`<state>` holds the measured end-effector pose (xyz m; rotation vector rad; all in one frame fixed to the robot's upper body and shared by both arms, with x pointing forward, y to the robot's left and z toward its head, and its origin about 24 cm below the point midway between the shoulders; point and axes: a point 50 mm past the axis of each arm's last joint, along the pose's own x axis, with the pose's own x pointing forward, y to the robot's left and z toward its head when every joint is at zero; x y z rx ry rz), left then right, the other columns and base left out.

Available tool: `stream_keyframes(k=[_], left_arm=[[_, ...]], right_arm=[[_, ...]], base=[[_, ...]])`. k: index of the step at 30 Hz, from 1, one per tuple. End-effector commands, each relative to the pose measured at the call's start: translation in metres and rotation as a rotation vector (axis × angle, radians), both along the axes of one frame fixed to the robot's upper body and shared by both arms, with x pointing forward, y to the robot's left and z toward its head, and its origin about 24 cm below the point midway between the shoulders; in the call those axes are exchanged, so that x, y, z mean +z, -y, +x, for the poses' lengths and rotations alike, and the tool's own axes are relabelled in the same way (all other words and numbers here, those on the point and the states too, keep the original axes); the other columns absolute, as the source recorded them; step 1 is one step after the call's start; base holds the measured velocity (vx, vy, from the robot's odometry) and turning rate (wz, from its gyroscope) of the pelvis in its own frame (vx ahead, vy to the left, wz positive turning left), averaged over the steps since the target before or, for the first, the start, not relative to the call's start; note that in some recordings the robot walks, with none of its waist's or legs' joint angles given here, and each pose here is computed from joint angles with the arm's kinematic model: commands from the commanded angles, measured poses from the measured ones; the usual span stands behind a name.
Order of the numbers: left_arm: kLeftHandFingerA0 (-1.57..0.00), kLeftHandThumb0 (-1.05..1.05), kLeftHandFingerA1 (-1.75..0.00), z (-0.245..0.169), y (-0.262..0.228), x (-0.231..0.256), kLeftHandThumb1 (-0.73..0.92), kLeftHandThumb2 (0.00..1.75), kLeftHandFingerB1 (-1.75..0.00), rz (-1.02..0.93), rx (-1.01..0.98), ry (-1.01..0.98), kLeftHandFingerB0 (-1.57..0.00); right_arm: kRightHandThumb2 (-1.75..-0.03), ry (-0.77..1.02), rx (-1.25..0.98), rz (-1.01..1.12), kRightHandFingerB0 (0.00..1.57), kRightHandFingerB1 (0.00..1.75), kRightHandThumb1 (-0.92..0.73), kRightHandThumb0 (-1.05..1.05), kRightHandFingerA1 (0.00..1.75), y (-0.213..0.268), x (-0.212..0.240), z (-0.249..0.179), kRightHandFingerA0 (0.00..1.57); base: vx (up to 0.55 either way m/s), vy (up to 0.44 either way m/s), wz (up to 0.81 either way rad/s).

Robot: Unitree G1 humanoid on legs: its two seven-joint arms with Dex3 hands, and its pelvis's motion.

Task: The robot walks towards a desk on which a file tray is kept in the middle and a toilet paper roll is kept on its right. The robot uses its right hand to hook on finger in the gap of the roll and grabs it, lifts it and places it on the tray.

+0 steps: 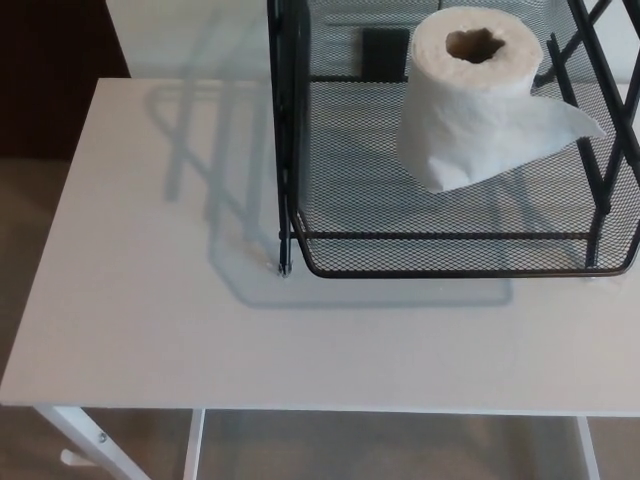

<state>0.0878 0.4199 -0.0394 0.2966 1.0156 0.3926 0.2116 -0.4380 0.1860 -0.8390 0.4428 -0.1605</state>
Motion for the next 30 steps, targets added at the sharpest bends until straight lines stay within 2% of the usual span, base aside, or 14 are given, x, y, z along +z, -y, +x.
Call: stream_keyframes(k=[1,2,3,19,20,21,22,23,24,25,26,27,29,30], left_arm=[[-0.47,-0.82,-0.83,-0.001,-0.01,0.009,0.91,0.67,-0.71,0.027,0.022,0.01,-0.28],[-0.47,-0.83,-0.84,-0.002,-0.009,0.008,0.91,0.67,-0.71,0.024,0.018,0.012,-0.27],[-0.47,-0.84,-0.84,-0.002,-0.009,0.008,0.91,0.67,-0.72,0.023,0.012,0.012,-0.27],[-0.49,-0.87,-0.8,-0.001,-0.008,0.008,0.89,0.67,-0.69,0.024,0.015,0.014,-0.28],[-0.5,-0.86,-0.78,0.001,-0.008,0.008,0.67,1.1,-0.7,0.023,0.016,0.015,-0.32],[-0.48,-0.93,-0.89,0.003,-0.007,0.006,0.88,0.66,-0.79,0.017,0.025,0.016,-0.26],[-0.52,-0.91,-0.85,0.004,-0.007,0.005,0.66,1.11,-0.76,0.012,0.034,0.012,-0.31],[-0.52,-0.94,-0.88,0.003,-0.007,0.004,0.65,1.1,-0.79,0.012,0.034,0.008,-0.32],[-0.47,-0.97,-0.95,0.003,-0.007,0.003,0.89,0.67,-0.86,0.005,0.044,0.012,-0.24],[-0.49,-0.92,-0.84,0.003,-0.007,0.004,0.66,1.12,-0.75,0.001,0.043,0.018,-0.3],[-0.49,-0.92,-0.84,0.003,-0.007,0.004,0.66,1.12,-0.75,0.0,0.04,0.022,-0.3],[-0.47,-0.95,-0.92,0.003,-0.007,0.004,0.88,0.66,-0.82,-0.002,0.054,0.028,-0.26],[-0.48,-0.95,-0.91,0.003,-0.008,0.004,0.88,0.67,-0.83,0.004,0.044,0.018,-0.25],[-0.53,-0.93,-0.86,0.003,-0.008,0.004,0.65,1.11,-0.77,0.014,0.031,0.013,-0.32]], right_arm=[[-0.62,-1.372,-0.011,-1.172,0.73,0.51,-0.77,-0.52,0.54,0.022,-0.179,-0.16,0.72],[-1.22,-1.175,-0.489,-0.846,0.23,0.57,-0.92,-0.61,0.65,0.028,-0.18,-0.161,0.28],[-1.39,-1.139,-0.669,-0.706,0.56,0.73,-0.92,-0.53,0.71,0.022,-0.191,-0.167,0.45],[-1.39,-1.251,-0.577,-0.878,0.56,0.73,-0.92,-0.53,0.71,0.02,-0.195,-0.165,0.45],[-1.39,-1.249,-0.581,-0.877,0.56,0.73,-0.92,-0.53,0.71,0.021,-0.194,-0.165,0.45],[-1.39,-1.247,-0.587,-0.877,0.56,0.73,-0.92,-0.53,0.71,0.021,-0.193,-0.164,0.45],[-1.39,-1.247,-0.589,-0.879,0.56,0.73,-0.92,-0.53,0.71,0.021,-0.193,-0.164,0.45],[-1.39,-1.247,-0.59,-0.88,0.56,0.73,-0.92,-0.53,0.71,0.021,-0.194,-0.164,0.45],[-1.39,-1.246,-0.591,-0.882,0.56,0.73,-0.92,-0.53,0.71,0.021,-0.193,-0.163,0.45],[-1.39,-1.245,-0.592,-0.885,0.56,0.73,-0.92,-0.53,0.71,0.021,-0.193,-0.162,0.45],[-1.39,-1.245,-0.593,-0.887,0.56,0.73,-0.92,-0.53,0.71,0.021,-0.193,-0.162,0.45],[-1.39,-1.245,-0.594,-0.888,0.56,0.73,-0.92,-0.53,0.71,0.021,-0.193,-0.162,0.45],[-1.39,-1.246,-0.596,-0.892,0.56,0.73,-0.92,-0.53,0.71,0.021,-0.194,-0.162,0.45],[-1.39,-1.246,-0.597,-0.893,0.56,0.73,-0.92,-0.53,0.71,0.021,-0.194,-0.162,0.45]], base=[[0.0,0.0,0.0],[0.0,0.0,0.0],[0.0,0.0,0.0],[0.0,0.0,0.0],[0.0,0.0,0.0],[0.0,0.0,0.0],[0.0,0.0,0.0],[0.0,0.0,0.0],[0.0,0.0,0.0],[0.0,0.0,0.0],[0.0,0.0,0.0],[0.0,0.0,0.0],[0.0,0.0,0.0],[0.0,0.0,0.0]])
